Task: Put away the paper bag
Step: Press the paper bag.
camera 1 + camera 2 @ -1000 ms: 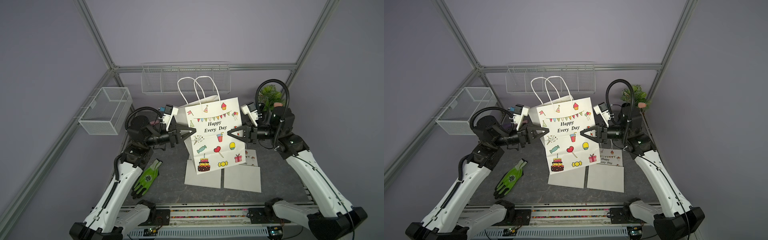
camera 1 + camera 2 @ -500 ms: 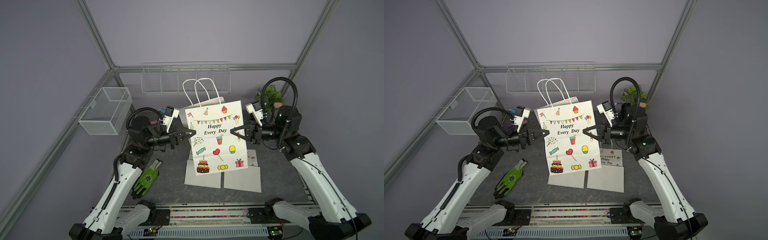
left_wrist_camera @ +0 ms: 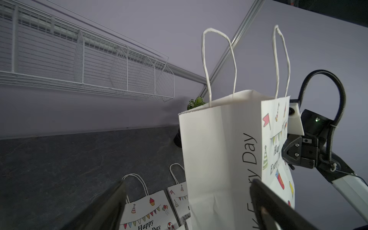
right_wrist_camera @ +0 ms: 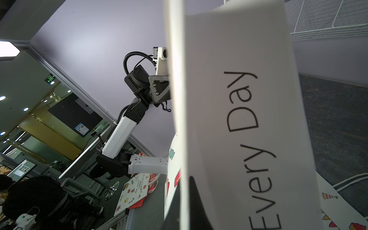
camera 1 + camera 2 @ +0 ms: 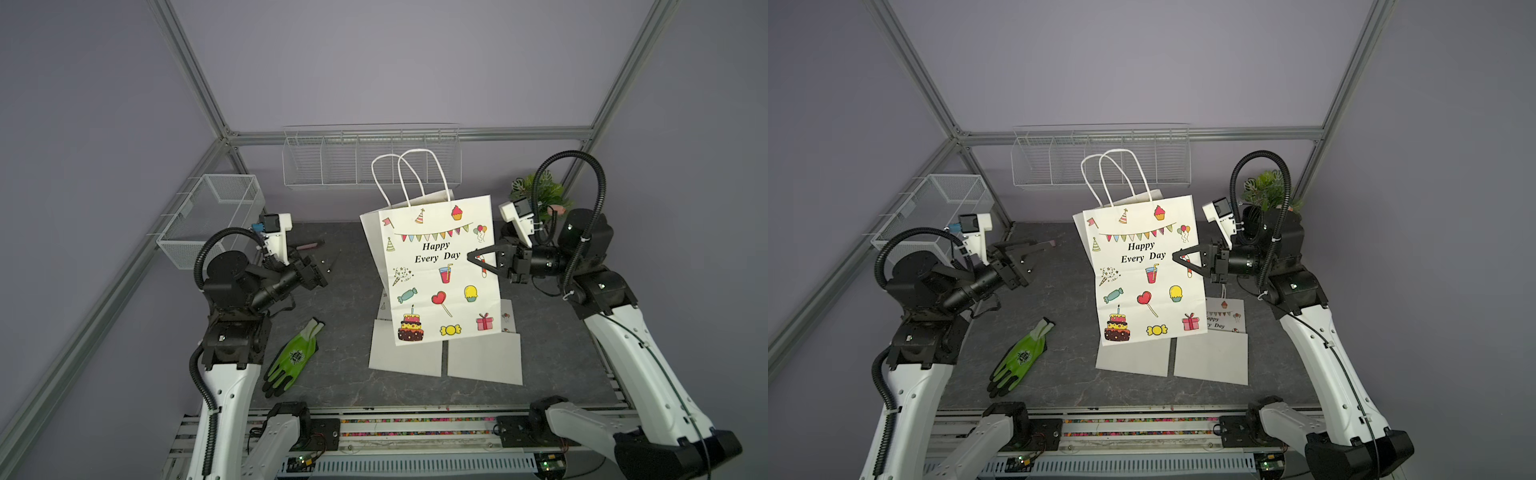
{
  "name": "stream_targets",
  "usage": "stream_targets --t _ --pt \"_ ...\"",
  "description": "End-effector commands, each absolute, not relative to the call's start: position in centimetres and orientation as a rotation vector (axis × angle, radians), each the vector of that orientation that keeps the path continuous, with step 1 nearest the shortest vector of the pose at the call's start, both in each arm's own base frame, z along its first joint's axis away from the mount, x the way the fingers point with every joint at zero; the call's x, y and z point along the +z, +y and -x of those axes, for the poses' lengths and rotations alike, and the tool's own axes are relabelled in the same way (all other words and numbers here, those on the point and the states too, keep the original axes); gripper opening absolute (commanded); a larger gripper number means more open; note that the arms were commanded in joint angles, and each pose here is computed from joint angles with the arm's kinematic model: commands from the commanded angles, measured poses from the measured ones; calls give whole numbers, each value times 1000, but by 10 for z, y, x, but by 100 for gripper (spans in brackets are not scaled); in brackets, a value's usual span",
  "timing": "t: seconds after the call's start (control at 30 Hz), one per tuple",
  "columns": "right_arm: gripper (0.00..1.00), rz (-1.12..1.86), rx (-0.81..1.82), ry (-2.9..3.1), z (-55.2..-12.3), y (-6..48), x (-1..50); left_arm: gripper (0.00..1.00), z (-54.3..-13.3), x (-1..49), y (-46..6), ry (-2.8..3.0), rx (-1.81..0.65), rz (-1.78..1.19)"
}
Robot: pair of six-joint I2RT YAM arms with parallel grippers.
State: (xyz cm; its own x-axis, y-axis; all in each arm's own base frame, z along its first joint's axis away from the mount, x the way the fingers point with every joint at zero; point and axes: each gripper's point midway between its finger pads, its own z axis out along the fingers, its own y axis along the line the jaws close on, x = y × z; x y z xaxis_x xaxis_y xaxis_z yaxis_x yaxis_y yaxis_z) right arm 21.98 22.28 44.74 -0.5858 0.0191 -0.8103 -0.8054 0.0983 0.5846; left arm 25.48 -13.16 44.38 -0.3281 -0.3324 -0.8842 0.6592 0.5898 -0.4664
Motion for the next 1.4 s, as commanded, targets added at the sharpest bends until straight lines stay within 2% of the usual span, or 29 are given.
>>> stream_targets --t 0.0,0.13,0.23,0.37,0.7,0.83,1.07,1.37 --pt "7 840 1606 1607 -218 219 477 100 -260 444 -129 1598 -1091 -236" --pt "7 886 1633 1571 -216 218 497 100 -268 430 -145 1580 -1283 -292" --pt "7 921 1636 1548 -210 218 510 99 -257 435 -163 1513 -1423 -398" --pt "7 928 1637 1531 -211 218 522 96 -243 423 -193 1586 -1378 -541" --pt "7 924 1681 1514 -218 227 535 76 -221 440 -202 1479 -1475 -634" --pt "7 930 1692 1512 -218 230 538 60 -216 441 -206 1474 -1489 -664" --pt "7 964 1716 1503 -214 238 539 42 -217 437 -215 1484 -1516 -683" --pt "7 991 1732 1537 -211 247 524 6 -221 442 -215 1480 -1505 -657"
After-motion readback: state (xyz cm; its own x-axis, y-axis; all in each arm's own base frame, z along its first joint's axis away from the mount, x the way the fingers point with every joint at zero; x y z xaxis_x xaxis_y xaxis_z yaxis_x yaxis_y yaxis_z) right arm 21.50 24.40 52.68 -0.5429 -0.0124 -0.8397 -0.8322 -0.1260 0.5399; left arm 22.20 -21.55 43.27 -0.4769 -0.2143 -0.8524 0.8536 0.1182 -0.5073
